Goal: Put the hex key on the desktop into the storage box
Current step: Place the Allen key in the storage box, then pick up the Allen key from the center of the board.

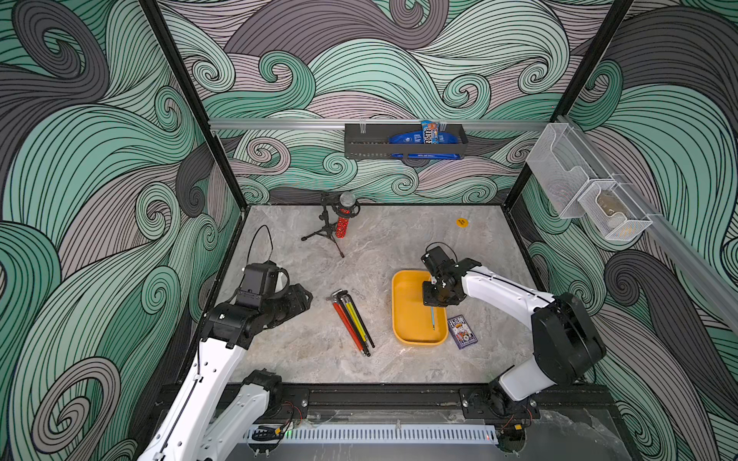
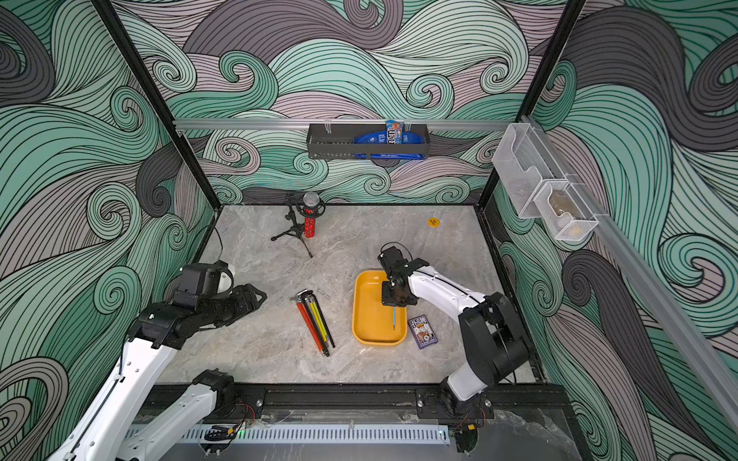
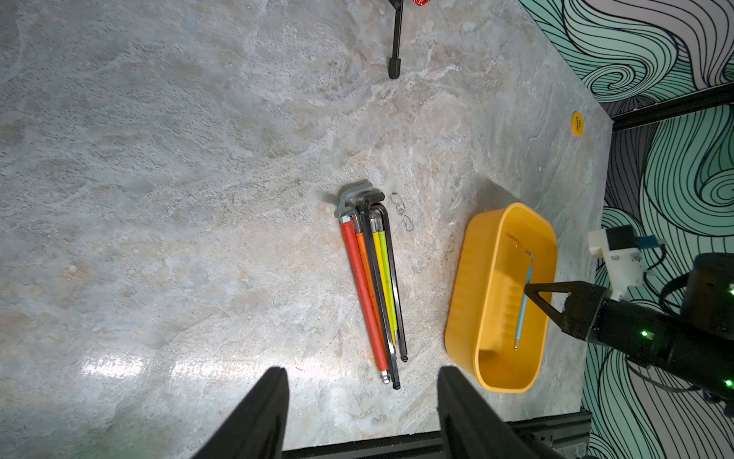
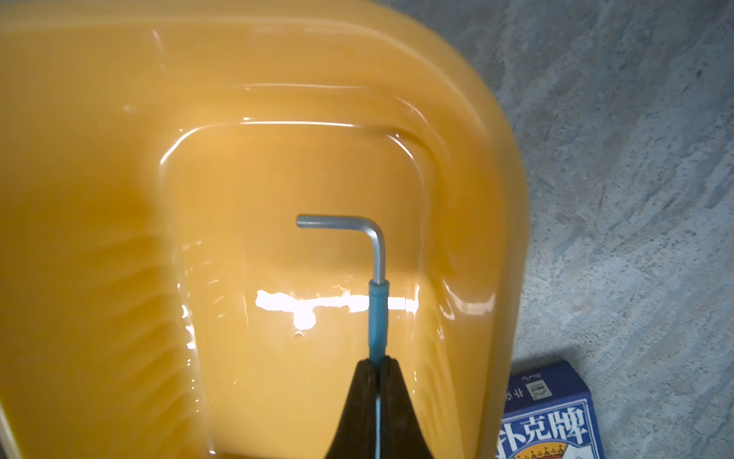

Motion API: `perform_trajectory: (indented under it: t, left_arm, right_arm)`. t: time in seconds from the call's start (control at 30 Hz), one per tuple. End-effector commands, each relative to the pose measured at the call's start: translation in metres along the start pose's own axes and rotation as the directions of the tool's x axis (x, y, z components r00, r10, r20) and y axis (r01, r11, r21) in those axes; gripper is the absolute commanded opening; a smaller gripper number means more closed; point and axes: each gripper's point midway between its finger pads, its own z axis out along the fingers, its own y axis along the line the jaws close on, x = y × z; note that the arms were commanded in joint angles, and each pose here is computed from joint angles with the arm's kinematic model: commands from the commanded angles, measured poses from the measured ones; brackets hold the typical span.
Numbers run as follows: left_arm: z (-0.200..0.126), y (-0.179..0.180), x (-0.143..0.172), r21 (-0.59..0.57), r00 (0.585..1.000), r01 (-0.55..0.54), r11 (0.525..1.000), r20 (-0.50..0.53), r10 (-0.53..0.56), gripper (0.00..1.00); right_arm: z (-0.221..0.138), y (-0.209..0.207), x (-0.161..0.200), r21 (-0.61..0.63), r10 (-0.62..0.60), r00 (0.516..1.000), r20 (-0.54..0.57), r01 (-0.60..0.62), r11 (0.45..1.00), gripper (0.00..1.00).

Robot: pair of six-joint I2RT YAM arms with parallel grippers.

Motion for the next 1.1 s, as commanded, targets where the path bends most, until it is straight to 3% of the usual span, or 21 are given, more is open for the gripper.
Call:
perform_trajectory:
  t: [0.0, 0.23, 0.4, 0.57, 0.73, 1.07]
  left_arm:
    - [-0.005, -0.005, -0.005, 0.01, 1.0, -0.01, 1.0, 0.014, 0.01, 0.63]
    - [-0.004, -0.005, -0.004, 0.011, 1.0, -0.007, 1.0, 0.013, 0.007, 0.64]
    - [-0.005, -0.005, -0.004, 0.009, 1.0, -0.01, 1.0, 0.013, 0.01, 0.65]
    - [-0.006, -0.004, -0.005, 0.002, 1.0, -0.013, 1.0, 0.018, 0.013, 0.66]
    - [-0.011, 0.002, -0.008, -0.026, 0.999, -0.008, 1.0, 0.048, 0.01, 0.7]
    - [-0.021, 0.0, -0.016, -0.033, 0.996, -0.004, 0.999, 0.091, 0.007, 0.71]
  right_arm:
    - [0.009, -0.002, 0.001, 0.034, -0.028, 1.0, 0.003, 0.028, 0.999, 0.0]
    - [0.021, 0.001, 0.006, 0.086, -0.07, 0.997, -0.009, 0.071, 0.994, 0.0]
    - [0.01, 0.001, 0.0, 0.083, -0.044, 0.998, 0.038, 0.041, 0.996, 0.0]
    - [-0.014, 0.023, -0.007, 0.003, -0.057, 0.994, 0.096, 0.057, 0.998, 0.25]
    - [-0.048, 0.091, -0.003, -0.104, -0.2, 0.966, 0.166, 0.219, 0.97, 0.49]
    - [-0.036, 0.183, 0.024, -0.177, -0.42, 0.899, 0.127, 0.437, 0.882, 0.51]
